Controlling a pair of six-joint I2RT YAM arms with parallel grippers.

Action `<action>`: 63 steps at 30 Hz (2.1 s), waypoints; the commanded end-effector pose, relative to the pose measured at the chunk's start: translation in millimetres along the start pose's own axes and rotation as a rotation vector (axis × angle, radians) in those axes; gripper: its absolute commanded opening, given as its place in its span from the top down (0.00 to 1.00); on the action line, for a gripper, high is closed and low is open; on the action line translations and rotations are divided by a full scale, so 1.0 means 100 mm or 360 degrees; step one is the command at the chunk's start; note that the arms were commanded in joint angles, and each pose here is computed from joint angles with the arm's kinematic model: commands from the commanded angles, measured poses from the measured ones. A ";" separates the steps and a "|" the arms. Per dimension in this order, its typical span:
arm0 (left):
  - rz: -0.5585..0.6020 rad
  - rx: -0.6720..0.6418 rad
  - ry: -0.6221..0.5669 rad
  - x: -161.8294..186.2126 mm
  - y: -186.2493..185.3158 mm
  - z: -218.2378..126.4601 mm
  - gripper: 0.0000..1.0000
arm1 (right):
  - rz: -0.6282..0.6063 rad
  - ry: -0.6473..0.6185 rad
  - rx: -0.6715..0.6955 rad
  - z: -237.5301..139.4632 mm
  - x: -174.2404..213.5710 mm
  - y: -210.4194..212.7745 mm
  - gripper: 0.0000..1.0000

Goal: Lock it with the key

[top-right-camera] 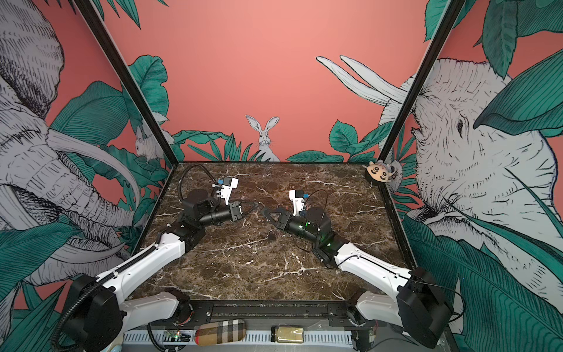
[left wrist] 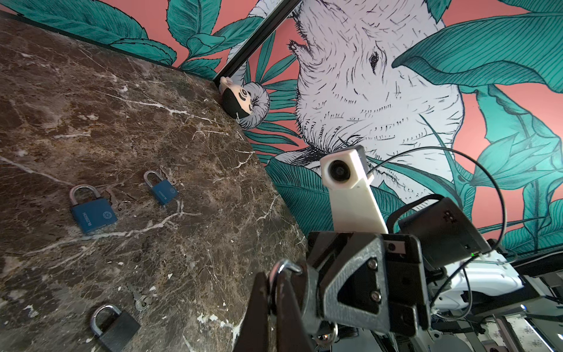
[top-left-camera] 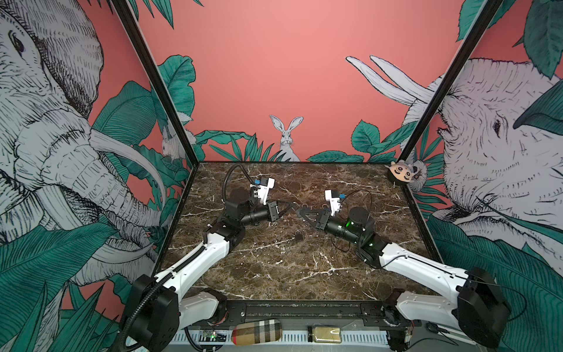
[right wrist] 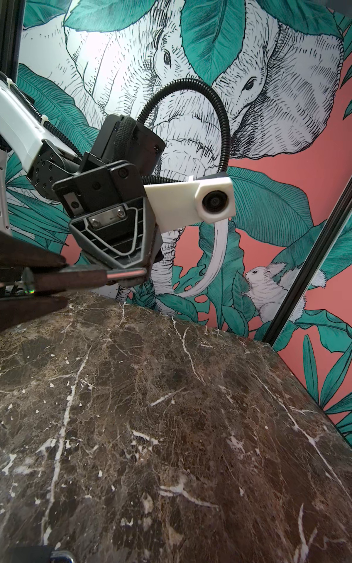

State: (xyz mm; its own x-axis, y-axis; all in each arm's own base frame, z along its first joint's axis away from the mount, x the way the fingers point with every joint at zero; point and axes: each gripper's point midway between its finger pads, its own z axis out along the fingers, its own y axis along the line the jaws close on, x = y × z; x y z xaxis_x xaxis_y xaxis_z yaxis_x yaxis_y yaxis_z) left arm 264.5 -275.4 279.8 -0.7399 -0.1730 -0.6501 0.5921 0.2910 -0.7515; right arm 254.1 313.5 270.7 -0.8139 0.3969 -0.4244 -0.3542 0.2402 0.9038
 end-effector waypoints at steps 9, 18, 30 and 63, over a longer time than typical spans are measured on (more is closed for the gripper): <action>0.0057 0.0311 0.0224 0.33 -0.56 -0.07 1.00 | -0.0060 -0.0313 -0.0081 0.10 -0.54 0.17 1.00; 0.0032 0.0292 0.0268 0.46 -0.53 -0.05 1.00 | -0.0135 -0.0392 -0.0129 0.08 -0.65 0.27 1.00; 0.0016 0.0370 0.0330 0.59 -0.64 0.03 1.00 | -0.0157 -0.0411 -0.0167 0.10 -0.77 0.32 1.00; -0.0084 0.0030 0.0251 0.19 -0.18 0.27 1.00 | -0.0174 -0.0414 -0.0141 -0.10 -0.64 0.16 0.86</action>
State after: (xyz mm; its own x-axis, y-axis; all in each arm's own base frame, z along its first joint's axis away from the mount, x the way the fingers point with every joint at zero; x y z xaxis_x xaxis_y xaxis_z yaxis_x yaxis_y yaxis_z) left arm 281.5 -292.1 300.8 -0.7146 -0.2040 -0.6691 0.5794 0.3632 -0.7296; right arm 278.3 306.4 291.5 -0.7400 0.4587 -0.4919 -0.4590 0.1901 0.8679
